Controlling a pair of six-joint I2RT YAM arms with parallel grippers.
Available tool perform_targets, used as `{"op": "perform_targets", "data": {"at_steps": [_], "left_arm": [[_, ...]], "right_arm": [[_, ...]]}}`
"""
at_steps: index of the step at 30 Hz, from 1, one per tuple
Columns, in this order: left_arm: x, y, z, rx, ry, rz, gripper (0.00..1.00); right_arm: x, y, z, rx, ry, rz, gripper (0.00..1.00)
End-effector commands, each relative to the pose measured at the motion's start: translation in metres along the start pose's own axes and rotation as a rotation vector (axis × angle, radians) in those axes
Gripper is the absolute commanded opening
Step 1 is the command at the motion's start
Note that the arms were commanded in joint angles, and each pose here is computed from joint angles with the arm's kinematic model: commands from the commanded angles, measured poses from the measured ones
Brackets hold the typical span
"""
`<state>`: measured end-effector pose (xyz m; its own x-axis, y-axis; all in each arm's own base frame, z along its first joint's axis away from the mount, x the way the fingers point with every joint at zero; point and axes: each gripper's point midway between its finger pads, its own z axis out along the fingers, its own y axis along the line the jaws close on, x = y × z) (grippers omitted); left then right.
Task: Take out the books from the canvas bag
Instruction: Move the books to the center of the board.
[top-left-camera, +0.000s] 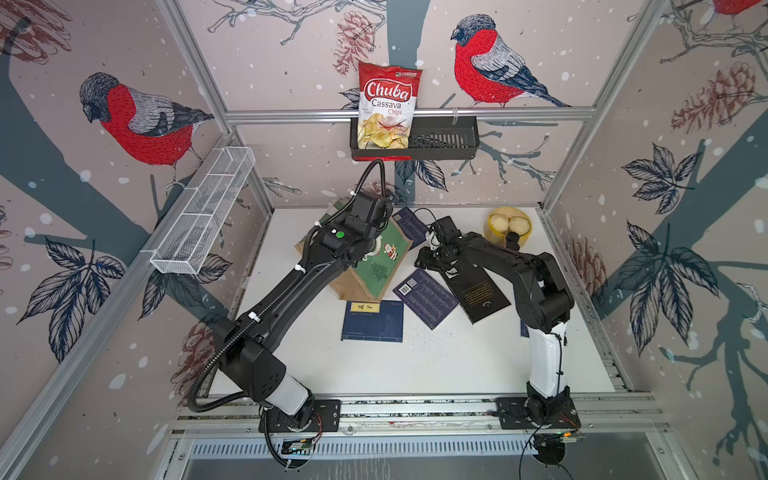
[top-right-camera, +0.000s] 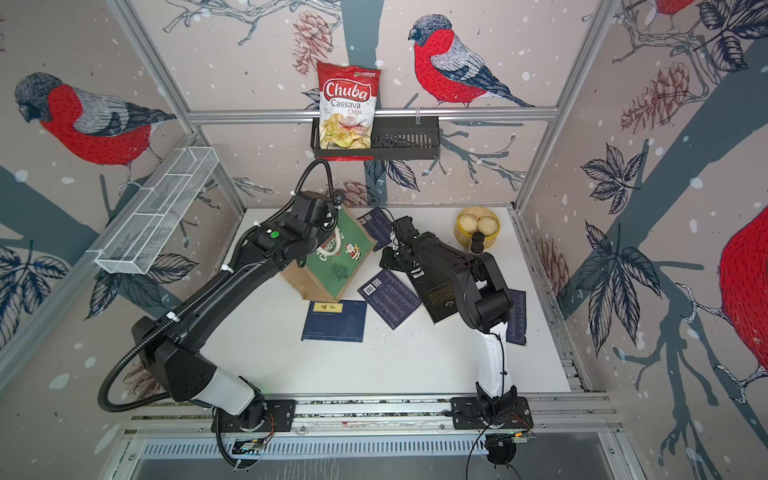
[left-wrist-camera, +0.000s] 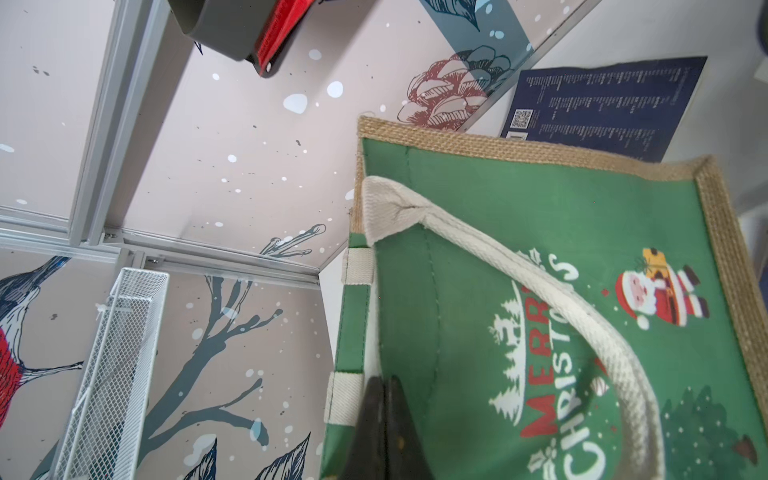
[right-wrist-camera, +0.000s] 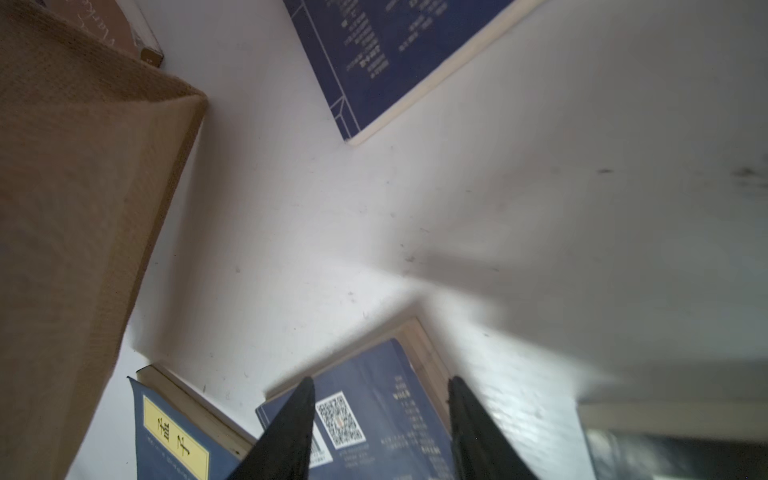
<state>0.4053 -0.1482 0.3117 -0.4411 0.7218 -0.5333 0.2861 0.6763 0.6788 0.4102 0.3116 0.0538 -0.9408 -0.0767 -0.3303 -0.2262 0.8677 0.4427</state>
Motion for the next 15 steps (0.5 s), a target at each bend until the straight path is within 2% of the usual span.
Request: {"op": "perform_targets", "data": {"at_steps": [1,5,9,15], "left_arm": [[-0.002,0.012,-0.004,-0.064,-0.033,-0.009,0.0],[0.005,0.019,-0.003,-0.124,-0.014,0.049,0.0],[0.0,0.026,-0.006,-0.136,-0.024,0.042,0.0],[-0.003,0.036,-0.012,-0.149,-0.026,0.034,0.0]], "right_arm": [[-0.005,0.017,0.015,-0.05,-0.007,-0.057,0.52],[0.003,0.033,0.038,-0.071,0.019,-0.105,0.51],[0.016,0.035,0.055,-0.075,0.047,-0.107,0.51],[-0.008,0.055,0.029,-0.122,-0.07,-0.124,0.49]]}}
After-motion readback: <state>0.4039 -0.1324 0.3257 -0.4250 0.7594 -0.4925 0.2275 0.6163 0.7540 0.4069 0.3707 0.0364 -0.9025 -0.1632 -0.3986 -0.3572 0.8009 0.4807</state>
